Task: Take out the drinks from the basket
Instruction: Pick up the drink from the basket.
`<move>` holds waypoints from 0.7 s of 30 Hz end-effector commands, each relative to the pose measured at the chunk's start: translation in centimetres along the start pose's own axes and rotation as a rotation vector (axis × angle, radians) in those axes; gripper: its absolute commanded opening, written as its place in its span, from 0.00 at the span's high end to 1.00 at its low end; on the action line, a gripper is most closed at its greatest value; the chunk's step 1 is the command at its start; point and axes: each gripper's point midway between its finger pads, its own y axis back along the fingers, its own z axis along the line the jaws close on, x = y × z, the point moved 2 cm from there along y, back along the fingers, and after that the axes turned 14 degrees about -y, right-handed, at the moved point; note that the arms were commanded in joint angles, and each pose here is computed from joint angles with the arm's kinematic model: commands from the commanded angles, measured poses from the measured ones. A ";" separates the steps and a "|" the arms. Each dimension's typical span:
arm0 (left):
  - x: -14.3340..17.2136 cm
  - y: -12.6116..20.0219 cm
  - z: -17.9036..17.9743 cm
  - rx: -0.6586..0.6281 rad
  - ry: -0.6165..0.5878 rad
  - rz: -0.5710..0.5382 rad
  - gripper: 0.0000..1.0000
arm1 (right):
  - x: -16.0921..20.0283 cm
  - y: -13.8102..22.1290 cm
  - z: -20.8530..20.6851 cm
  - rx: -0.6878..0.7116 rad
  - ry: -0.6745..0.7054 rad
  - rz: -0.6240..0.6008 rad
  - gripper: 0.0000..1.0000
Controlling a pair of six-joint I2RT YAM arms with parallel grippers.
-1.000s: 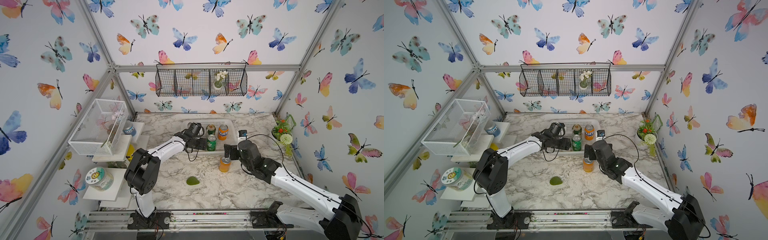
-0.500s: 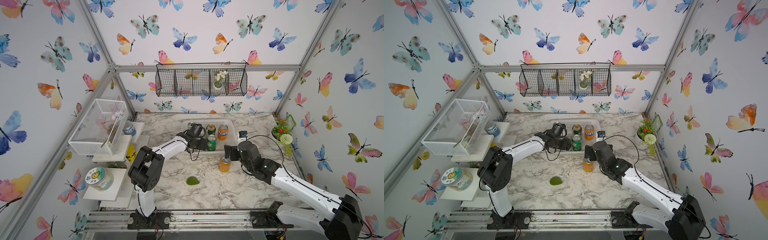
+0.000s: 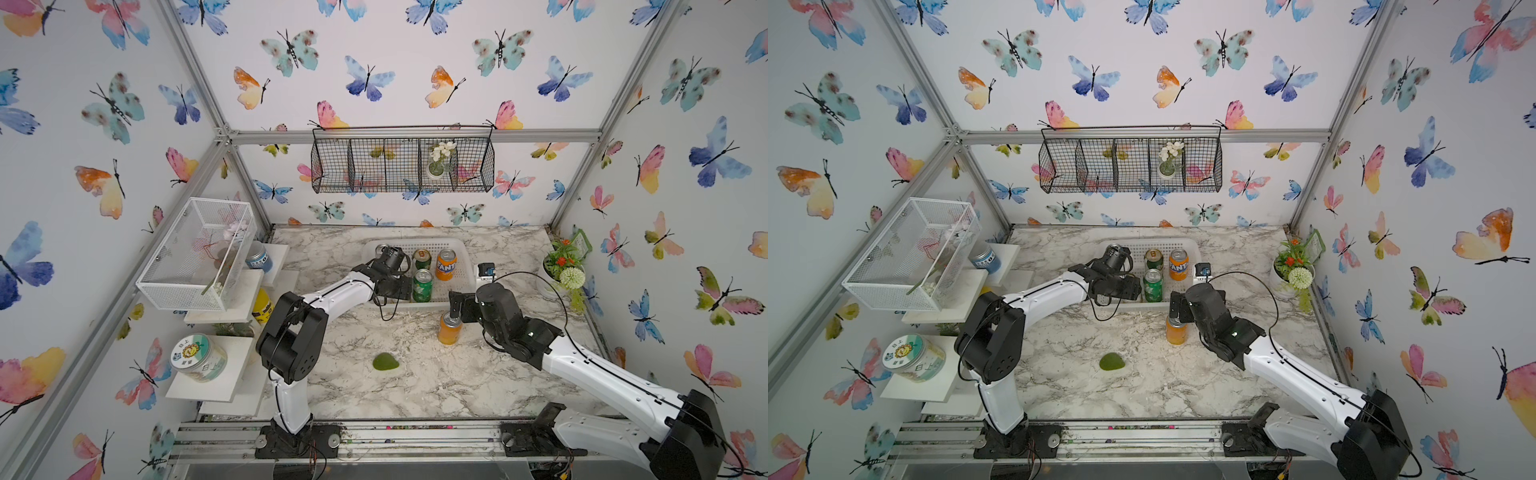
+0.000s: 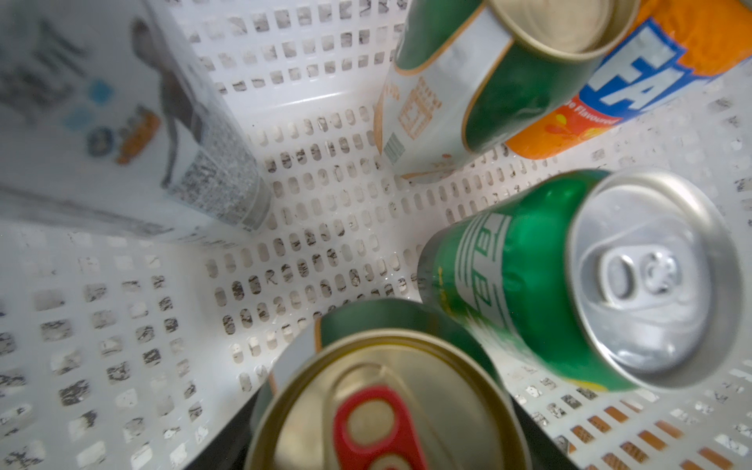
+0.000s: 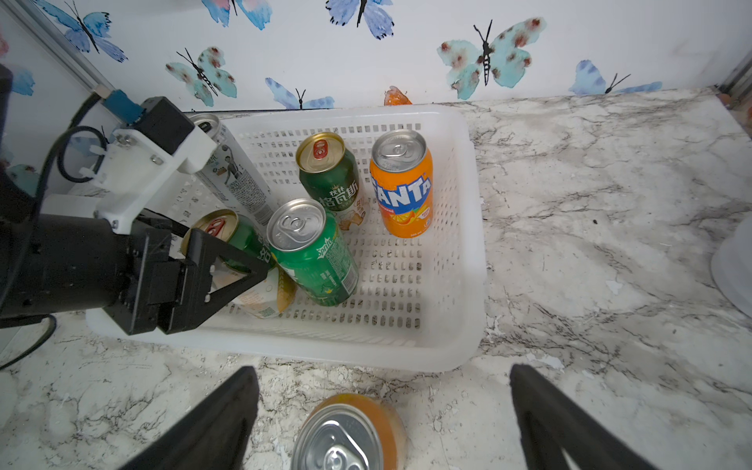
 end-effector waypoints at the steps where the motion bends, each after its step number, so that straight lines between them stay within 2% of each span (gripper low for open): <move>1: -2.6 3.1 -0.3 0.002 0.008 -0.084 0.36 | -0.1 0.2 -0.3 0.014 -0.015 -0.019 0.01; 13: -6.6 8.9 -2.1 0.020 -0.036 -0.214 0.36 | -0.5 0.2 -0.2 0.024 -0.015 -0.030 0.01; 21: -6.8 12.9 -4.6 0.029 -0.114 -0.240 0.37 | -1.7 0.9 -0.8 0.064 -0.023 -0.082 0.00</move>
